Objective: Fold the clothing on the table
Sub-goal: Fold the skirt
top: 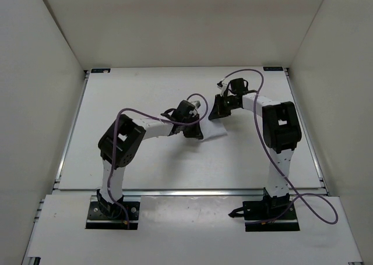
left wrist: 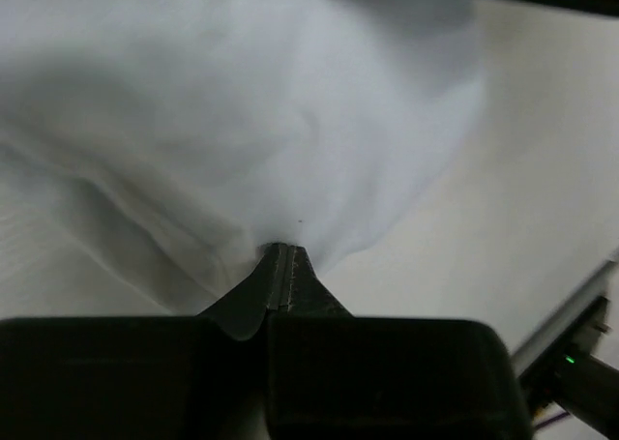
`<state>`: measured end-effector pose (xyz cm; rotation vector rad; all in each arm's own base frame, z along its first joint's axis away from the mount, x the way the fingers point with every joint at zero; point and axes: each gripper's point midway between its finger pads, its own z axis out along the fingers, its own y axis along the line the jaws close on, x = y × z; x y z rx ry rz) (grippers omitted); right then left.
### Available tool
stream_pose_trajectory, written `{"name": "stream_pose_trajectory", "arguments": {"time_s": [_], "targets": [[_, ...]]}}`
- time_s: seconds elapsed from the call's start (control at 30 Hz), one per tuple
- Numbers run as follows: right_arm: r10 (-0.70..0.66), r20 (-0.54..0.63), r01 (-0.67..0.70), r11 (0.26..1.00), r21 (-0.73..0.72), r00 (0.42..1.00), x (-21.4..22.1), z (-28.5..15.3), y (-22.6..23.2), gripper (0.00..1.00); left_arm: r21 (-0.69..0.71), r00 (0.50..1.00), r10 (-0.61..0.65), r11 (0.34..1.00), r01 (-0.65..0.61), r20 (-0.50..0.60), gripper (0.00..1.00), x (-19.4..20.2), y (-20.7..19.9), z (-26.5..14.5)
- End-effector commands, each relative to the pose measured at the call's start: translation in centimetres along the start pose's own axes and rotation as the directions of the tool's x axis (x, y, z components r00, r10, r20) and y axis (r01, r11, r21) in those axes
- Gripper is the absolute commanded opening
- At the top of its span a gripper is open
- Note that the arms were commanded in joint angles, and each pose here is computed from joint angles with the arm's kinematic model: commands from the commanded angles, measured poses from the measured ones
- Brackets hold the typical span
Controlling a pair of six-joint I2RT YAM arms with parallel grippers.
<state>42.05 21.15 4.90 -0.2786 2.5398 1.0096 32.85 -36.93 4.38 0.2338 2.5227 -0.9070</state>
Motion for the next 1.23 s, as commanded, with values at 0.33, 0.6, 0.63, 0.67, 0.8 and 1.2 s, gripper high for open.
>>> {"name": "stream_pose_trajectory", "arguments": {"time_s": [0.33, 0.6, 0.63, 0.67, 0.8, 1.2], "targets": [[-0.052, 0.16, 0.046, 0.998, 0.036, 0.986, -7.1, -4.6, -0.4, 0.23, -0.204, 0.997, 0.013, 0.979, 0.003, 0.079, 0.2, -3.7, 6.3, -3.9], [-0.1, 0.296, 0.042, 0.98, 0.196, 0.95, -9.0, -12.6, 1.5, 0.76, -0.217, 0.958, 0.15, 0.971, -0.097, 0.244, 0.99, -9.5, 5.6, -12.9], [-0.118, 0.298, 0.04, 0.966, 0.254, 0.947, -8.3, -13.2, 1.2, 0.75, -0.238, 0.948, 0.166, 0.966, -0.101, 0.272, 0.99, -10.0, 6.1, -14.4], [-0.115, 0.265, 0.032, 0.954, 0.3, 0.957, -6.6, -13.1, 0.6, 0.72, -0.256, 0.936, 0.179, 0.961, -0.101, 0.304, 0.99, -10.8, 6.3, -15.8], [-0.115, 0.242, 0.022, 0.934, 0.356, 0.963, -3.0, -13.6, 0.1, 0.63, -0.358, 0.931, 0.223, 0.927, -0.111, 0.29, 0.99, -10.2, 8.2, -18.0], [-0.103, 0.313, -0.025, 0.924, 0.38, 0.944, 2.7, -15.9, -0.7, 0.68, -0.543, 0.968, 0.19, 0.837, -0.073, 0.162, 0.99, -5.8, 13.7, -19.8]]}}
